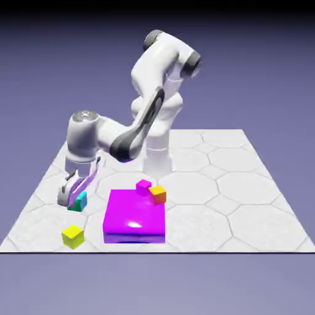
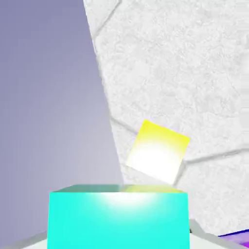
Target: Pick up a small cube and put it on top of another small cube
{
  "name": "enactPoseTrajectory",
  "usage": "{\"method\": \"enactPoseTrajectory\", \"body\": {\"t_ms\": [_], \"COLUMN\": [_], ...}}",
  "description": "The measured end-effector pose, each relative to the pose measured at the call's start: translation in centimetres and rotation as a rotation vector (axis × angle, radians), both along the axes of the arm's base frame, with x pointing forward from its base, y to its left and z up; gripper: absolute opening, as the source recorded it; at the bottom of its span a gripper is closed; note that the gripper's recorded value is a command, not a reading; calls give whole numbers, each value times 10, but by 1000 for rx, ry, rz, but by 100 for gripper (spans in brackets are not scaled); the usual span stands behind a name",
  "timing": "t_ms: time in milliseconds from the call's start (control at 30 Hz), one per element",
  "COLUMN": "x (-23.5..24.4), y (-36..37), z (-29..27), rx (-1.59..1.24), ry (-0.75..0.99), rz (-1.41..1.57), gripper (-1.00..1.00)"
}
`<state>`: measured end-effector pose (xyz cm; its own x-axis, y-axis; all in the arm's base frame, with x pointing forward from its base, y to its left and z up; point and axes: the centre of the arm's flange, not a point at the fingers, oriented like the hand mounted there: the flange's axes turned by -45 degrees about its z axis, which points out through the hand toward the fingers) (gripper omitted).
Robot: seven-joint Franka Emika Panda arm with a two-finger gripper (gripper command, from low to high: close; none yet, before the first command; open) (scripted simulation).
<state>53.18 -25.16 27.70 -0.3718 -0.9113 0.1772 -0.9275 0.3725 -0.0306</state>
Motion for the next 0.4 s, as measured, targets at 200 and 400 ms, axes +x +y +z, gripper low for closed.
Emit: {"method": "enactPoseTrajectory", "body": {"t_ms": [200, 400], "x": [-12, -14], "y": [-23, -26], "z": [-51, -82], "rx": [15, 15], "ry": [24, 25], "rz": [-175, -175], "gripper": [-100, 100]}}
